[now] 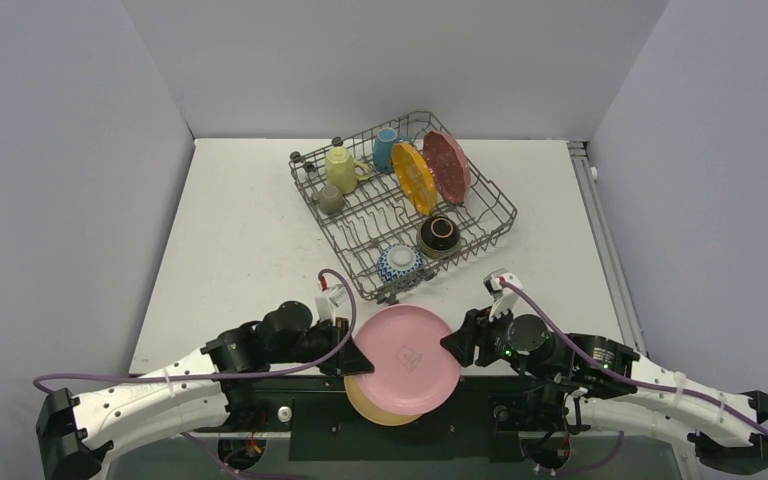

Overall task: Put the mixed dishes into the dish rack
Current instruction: Insert the plate into the dish rack.

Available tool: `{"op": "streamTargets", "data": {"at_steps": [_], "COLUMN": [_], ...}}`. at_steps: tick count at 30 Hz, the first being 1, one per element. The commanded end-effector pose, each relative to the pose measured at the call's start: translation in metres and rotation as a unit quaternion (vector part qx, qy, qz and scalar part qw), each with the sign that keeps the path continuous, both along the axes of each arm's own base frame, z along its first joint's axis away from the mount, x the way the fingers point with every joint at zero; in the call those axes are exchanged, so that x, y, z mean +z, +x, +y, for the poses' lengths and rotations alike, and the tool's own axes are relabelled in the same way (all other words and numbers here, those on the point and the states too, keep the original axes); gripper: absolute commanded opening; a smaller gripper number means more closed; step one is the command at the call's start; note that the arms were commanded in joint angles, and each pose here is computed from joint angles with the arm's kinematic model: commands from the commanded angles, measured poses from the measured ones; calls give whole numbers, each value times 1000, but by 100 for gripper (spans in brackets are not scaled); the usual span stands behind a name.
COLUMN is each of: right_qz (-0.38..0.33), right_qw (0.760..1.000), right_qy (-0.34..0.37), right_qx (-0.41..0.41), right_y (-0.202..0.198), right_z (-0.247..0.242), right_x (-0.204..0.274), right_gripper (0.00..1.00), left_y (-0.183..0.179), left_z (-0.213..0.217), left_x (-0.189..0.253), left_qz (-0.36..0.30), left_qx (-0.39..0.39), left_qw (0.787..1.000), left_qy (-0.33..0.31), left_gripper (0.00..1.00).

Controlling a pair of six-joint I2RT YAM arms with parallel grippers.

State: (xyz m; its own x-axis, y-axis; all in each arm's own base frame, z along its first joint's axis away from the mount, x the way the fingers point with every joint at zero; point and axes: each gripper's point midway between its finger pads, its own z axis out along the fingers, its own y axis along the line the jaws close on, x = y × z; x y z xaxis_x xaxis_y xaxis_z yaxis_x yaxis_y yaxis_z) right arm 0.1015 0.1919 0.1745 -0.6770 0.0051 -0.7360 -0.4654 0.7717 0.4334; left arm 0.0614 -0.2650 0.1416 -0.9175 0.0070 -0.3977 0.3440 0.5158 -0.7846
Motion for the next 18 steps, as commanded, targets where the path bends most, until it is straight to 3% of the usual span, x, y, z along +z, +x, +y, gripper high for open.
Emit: {"op": "streamTargets", "data": {"at_steps": [1, 8, 18], "right_qz": [-13, -6, 20], "right_qw": [998, 994, 991], "right_qy": [37, 67, 57], "right_qx": [40, 82, 122], "right_y": [-7, -19, -33], "right_z": [12, 23, 31], "right_x": [17, 25, 18], "right_gripper": [47, 46, 34], "left_y": [-7, -13, -13], "left_z": [-13, -13, -12], "left_x": [41, 49, 55], "left_qz": [-39, -50, -68], "left_qx": [-45, -71, -84], "left_qw": [995, 993, 992], "left_qy": [-76, -82, -70], "left_gripper": [0, 0, 0]}}
